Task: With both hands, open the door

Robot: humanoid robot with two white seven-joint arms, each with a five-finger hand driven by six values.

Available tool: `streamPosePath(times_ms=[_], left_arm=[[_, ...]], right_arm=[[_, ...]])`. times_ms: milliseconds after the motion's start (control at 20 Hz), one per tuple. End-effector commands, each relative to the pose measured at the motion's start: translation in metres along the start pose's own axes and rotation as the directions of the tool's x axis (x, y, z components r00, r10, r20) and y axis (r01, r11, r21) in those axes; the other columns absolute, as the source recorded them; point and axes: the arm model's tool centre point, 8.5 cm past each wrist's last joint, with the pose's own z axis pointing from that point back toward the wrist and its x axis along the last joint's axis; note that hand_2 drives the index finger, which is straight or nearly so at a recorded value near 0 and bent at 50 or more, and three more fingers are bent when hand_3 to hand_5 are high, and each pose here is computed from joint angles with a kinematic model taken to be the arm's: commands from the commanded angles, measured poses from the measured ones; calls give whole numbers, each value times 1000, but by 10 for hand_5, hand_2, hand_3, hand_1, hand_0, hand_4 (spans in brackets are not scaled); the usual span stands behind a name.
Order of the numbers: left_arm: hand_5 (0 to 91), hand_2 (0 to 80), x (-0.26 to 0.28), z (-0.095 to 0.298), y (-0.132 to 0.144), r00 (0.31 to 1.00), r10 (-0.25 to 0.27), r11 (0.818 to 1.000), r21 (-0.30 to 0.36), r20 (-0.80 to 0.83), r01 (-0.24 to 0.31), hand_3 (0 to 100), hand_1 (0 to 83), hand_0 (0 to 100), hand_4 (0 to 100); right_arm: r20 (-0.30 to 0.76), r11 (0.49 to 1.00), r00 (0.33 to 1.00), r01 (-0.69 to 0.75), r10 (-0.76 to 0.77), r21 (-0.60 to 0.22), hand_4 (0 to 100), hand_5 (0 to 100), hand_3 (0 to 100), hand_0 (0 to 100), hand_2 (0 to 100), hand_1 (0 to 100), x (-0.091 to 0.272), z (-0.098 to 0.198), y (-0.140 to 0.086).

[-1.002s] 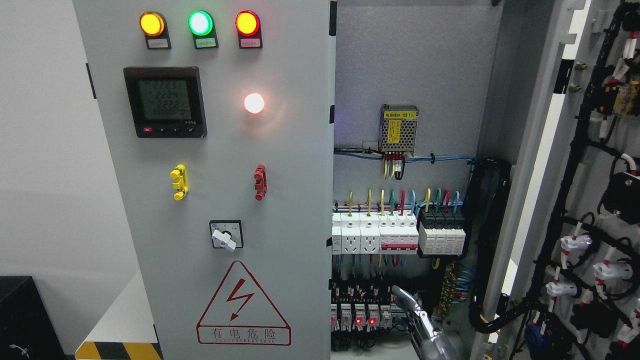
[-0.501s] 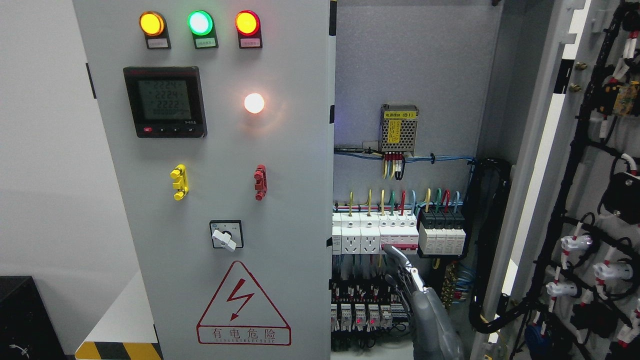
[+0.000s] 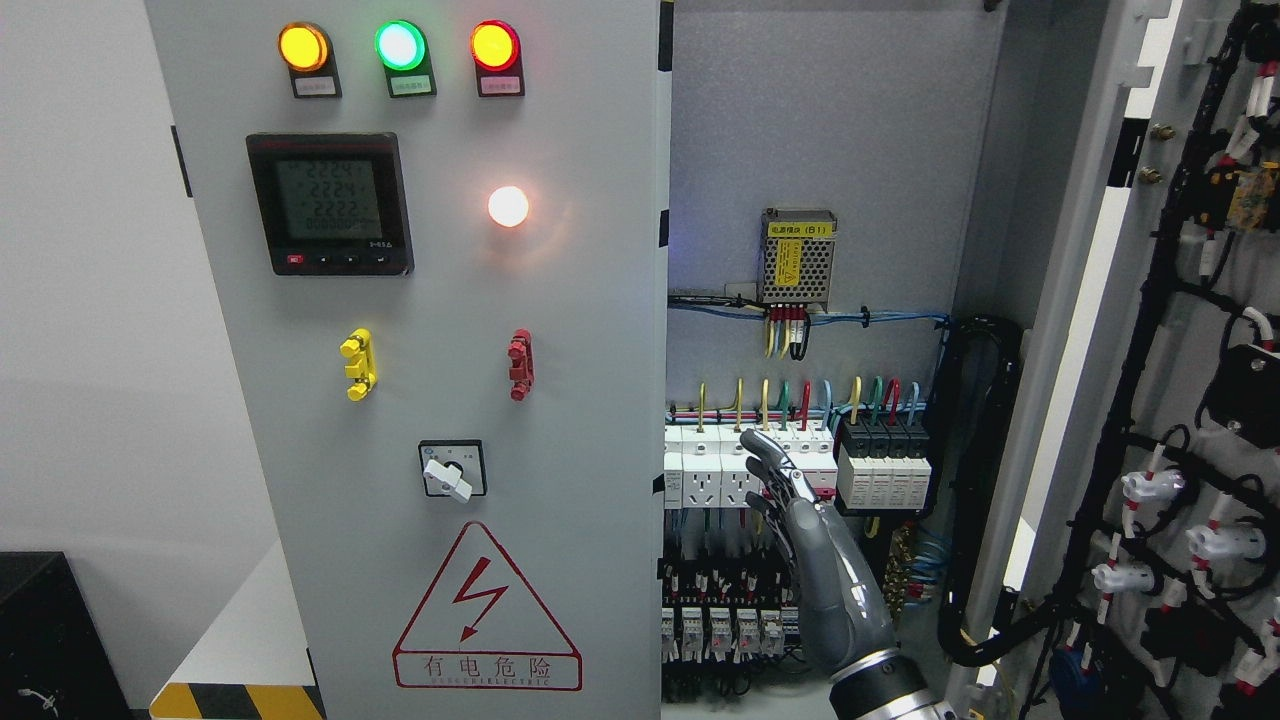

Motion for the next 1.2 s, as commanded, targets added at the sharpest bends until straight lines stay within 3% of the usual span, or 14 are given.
streamPosePath(times_ms=[0, 501, 1152], left_arm=[[0, 0, 2, 1, 12, 1000, -1, 1000, 19, 3, 1, 0, 0, 0, 0], [0, 0, 2, 0, 7, 1000, -2, 1000, 11, 4, 2, 0, 0, 0, 0], [0, 0, 0, 0, 6, 1000, -11, 1000, 5, 2, 11, 0, 0, 0, 0]], right_arm=[[-37, 999, 999, 32, -31, 7, 0, 0, 0, 0, 0, 0, -11, -24, -10], [-102, 1000, 995, 11, -11, 2, 0, 0, 0, 0, 0, 0, -27, -42, -20], [-82, 999, 995, 51, -50, 16, 0, 0, 0, 0, 0, 0, -17, -61, -22]])
